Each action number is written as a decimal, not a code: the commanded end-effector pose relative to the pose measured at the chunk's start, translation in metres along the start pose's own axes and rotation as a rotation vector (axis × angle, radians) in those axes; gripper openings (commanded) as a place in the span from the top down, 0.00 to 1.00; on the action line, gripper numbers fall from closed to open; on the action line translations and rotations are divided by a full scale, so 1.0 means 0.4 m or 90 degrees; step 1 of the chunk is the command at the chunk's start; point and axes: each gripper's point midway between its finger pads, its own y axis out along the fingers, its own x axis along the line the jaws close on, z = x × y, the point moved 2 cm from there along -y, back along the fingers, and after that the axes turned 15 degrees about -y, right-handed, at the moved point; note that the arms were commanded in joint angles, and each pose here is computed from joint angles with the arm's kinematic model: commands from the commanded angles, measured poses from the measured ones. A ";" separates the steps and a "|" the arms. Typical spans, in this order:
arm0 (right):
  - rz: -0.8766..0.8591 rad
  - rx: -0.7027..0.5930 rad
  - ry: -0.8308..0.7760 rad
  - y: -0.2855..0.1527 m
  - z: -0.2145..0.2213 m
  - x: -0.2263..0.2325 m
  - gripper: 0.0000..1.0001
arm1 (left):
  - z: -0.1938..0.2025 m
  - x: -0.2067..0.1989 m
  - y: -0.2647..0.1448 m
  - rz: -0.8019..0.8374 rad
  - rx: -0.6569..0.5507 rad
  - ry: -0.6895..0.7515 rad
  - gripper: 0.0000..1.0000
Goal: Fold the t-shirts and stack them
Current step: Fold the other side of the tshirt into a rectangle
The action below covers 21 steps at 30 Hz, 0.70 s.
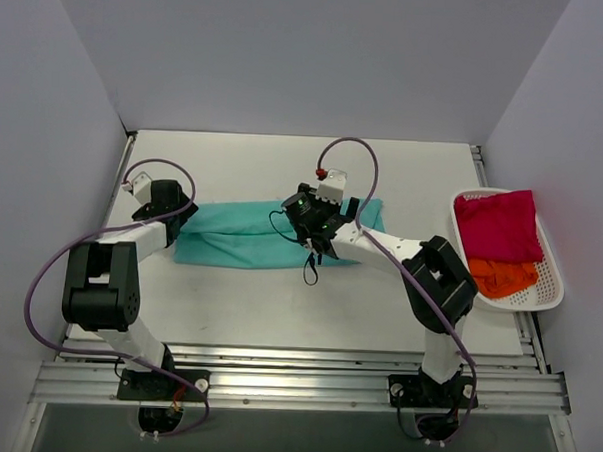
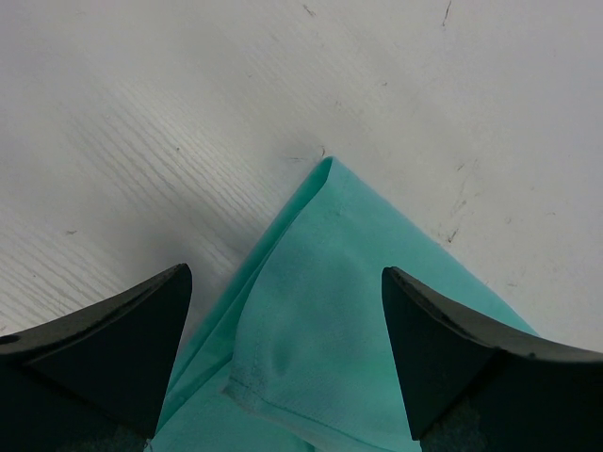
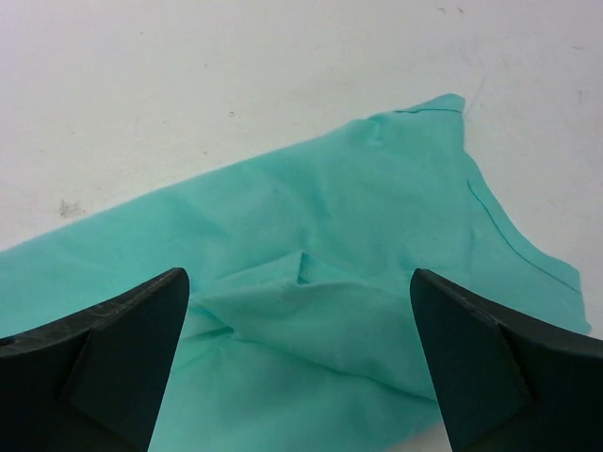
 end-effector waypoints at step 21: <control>-0.088 0.053 0.001 0.099 0.061 0.045 1.00 | -0.042 -0.040 -0.010 0.037 -0.032 -0.023 0.09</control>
